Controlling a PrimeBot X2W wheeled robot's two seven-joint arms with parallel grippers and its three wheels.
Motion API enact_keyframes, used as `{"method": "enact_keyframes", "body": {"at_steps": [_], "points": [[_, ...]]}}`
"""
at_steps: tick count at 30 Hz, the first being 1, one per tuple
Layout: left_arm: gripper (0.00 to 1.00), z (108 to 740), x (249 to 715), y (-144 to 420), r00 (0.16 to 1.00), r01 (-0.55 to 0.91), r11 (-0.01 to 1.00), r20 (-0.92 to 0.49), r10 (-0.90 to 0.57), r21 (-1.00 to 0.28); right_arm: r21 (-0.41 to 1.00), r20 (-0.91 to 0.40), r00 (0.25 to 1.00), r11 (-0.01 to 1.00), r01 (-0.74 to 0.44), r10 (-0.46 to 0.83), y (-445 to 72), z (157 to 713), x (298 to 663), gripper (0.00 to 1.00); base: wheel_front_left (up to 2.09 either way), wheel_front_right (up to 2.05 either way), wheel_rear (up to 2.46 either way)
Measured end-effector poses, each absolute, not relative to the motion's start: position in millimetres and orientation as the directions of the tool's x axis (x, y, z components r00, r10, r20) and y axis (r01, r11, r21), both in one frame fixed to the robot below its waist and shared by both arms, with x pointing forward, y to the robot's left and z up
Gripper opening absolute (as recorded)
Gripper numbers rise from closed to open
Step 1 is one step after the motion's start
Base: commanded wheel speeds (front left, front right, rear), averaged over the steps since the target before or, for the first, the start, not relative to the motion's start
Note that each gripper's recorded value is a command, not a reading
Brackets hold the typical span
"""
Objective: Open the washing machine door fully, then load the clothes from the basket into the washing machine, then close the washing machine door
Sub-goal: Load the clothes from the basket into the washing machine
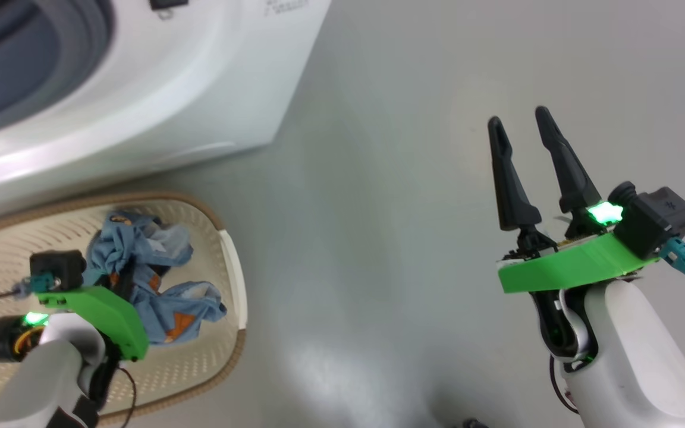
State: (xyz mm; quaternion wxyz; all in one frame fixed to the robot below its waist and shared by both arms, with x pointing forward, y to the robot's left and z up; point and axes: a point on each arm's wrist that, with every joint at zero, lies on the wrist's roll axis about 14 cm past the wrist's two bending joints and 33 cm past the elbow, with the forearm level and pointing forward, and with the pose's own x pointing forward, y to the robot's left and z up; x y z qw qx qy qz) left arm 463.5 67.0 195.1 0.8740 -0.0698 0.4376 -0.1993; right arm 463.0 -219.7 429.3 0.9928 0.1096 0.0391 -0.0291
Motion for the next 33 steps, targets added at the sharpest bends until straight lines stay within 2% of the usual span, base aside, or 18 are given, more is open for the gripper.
{"method": "enact_keyframes", "body": {"at_steps": [5,6,7,14,19,29,33], "points": [[0.00,247,473,55,0.648,0.278,0.887,-0.610,-0.456,-0.369,0.206,-0.055,0.998,0.977,0.051,-0.040,-222,447,452,1.00,0.00,0.00,0.00],[0.00,247,473,55,0.648,0.278,0.887,-0.610,-0.456,-0.369,0.206,-0.055,0.998,0.977,0.051,-0.040,-222,447,452,1.00,0.00,0.00,0.00],[0.00,266,475,56,0.686,0.278,0.882,-0.563,-0.460,-0.380,0.203,-0.042,0.999,0.978,0.038,-0.030,-221,454,449,1.00,0.00,0.00,0.00],[0.00,322,472,58,0.764,0.291,0.857,-0.435,-0.476,-0.426,0.196,-0.014,1.000,0.981,0.007,-0.005,-220,471,436,1.00,0.00,0.00,0.00],[0.00,379,482,77,0.852,0.289,0.851,-0.287,-0.438,-0.439,0.200,0.030,0.999,0.979,-0.030,0.024,-215,489,431,1.00,0.00,0.00,0.00],[0.00,462,455,108,0.933,0.299,0.877,-0.075,-0.351,-0.375,0.213,0.076,0.994,0.972,-0.097,0.082,-201,510,412,1.00,0.00,0.00,0.00],[0.00,489,442,117,0.947,0.303,0.903,-0.010,-0.321,-0.304,0.204,0.107,0.989,0.971,-0.123,0.102,-197,523,407,1.00,0.00,0.00,0.00]]}}
